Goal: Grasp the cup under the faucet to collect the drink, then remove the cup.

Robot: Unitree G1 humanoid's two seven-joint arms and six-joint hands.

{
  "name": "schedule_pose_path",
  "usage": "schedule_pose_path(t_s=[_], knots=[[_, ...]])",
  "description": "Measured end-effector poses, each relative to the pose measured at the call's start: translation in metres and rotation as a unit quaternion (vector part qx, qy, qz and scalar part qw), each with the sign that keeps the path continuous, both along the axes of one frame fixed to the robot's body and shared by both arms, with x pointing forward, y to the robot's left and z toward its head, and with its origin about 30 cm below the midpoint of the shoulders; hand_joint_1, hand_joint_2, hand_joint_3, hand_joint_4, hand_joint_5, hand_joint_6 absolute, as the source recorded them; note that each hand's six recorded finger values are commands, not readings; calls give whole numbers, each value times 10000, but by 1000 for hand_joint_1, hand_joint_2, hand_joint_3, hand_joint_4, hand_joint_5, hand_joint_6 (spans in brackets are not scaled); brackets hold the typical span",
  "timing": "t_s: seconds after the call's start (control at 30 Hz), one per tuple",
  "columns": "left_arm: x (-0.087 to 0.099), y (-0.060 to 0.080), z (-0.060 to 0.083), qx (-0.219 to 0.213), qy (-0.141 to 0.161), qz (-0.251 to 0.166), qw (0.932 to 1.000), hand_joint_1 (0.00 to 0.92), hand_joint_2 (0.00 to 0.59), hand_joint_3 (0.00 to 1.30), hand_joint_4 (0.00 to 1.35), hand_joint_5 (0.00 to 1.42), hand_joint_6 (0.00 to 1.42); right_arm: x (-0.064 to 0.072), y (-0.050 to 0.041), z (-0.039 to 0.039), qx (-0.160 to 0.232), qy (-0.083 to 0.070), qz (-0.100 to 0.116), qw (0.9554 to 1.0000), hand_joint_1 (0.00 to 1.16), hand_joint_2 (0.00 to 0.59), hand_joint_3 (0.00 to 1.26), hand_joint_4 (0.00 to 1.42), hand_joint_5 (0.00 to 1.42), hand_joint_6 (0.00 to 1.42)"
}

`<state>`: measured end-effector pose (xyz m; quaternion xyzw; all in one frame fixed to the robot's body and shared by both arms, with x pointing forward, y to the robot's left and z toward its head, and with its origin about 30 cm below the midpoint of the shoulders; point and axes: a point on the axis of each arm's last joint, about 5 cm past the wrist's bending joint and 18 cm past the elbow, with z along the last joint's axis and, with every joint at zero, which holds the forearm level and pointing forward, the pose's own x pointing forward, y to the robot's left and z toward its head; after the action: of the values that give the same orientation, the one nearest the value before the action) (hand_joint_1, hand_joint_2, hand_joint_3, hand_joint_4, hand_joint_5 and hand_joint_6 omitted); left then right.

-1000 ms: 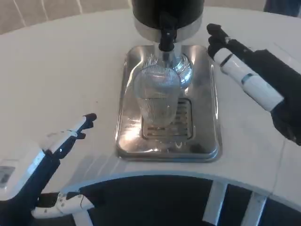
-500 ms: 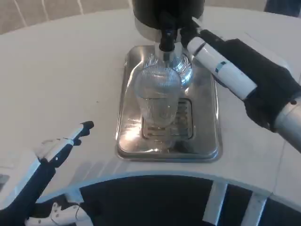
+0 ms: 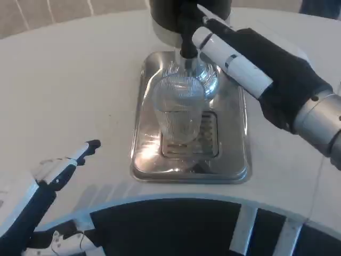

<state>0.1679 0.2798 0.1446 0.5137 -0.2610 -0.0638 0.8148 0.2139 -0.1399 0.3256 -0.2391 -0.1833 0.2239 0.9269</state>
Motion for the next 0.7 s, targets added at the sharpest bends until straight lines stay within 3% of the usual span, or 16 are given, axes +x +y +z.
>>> schedule_pose_path(t_s=[0.2,0.7], knots=[[-1,2,0,-1,2,4,10000,46,61,130,154,255,274,36,-3,-8,-37,83,-14,10000,0,444,0,0,0,0],[-4,17,8,-2,12,32,10000,46,62,131,154,257,274,29,67,-5,-441,-88,55,9990,0,455,0,0,0,0]])
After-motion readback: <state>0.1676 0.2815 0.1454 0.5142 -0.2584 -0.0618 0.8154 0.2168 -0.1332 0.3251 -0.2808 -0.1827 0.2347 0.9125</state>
